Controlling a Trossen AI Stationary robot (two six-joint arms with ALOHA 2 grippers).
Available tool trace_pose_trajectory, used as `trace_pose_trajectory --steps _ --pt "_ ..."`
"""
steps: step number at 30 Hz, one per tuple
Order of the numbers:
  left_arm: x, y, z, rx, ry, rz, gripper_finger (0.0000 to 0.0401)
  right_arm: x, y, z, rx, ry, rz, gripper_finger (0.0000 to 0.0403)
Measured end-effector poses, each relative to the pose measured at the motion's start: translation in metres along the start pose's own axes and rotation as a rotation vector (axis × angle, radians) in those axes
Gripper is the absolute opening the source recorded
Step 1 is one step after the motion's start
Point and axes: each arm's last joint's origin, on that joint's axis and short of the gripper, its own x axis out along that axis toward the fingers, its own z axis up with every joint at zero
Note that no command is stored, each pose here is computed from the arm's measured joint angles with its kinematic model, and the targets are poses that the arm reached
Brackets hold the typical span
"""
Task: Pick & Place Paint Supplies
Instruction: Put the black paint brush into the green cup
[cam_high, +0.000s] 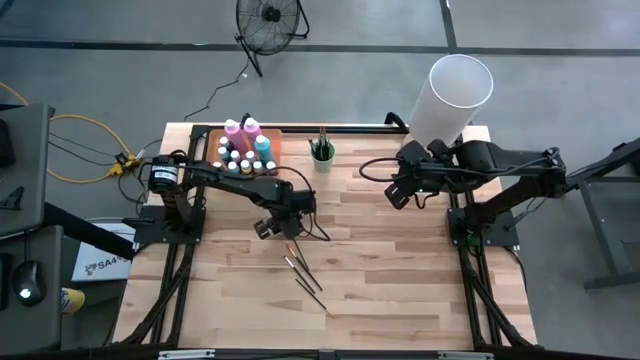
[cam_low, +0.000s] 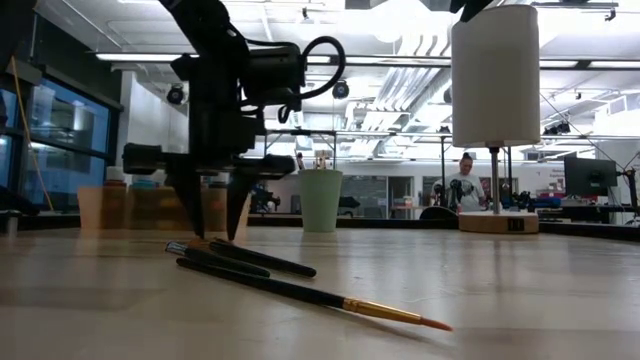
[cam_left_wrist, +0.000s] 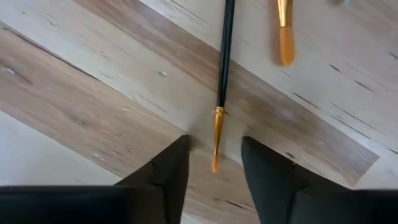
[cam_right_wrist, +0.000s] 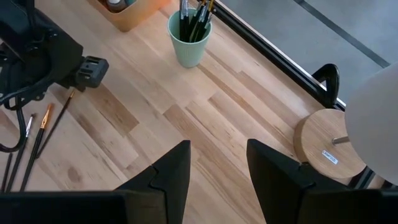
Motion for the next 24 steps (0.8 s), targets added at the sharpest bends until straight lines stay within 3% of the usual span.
trace_pose_trajectory --steps 13,24 --pt "0.0005 -0.0021 -0.0006 -0.011 -0.003 -0.025 0.0010 0.0001 0.0001 0.0000 0.000 0.001 0.002 0.0152" --pt "-0.0009 -0.0032 -0.0007 -0.031 -0.013 -0.035 0.0001 0.0000 0.0004 -0.0002 -0.003 0.010 0.011 0.0152"
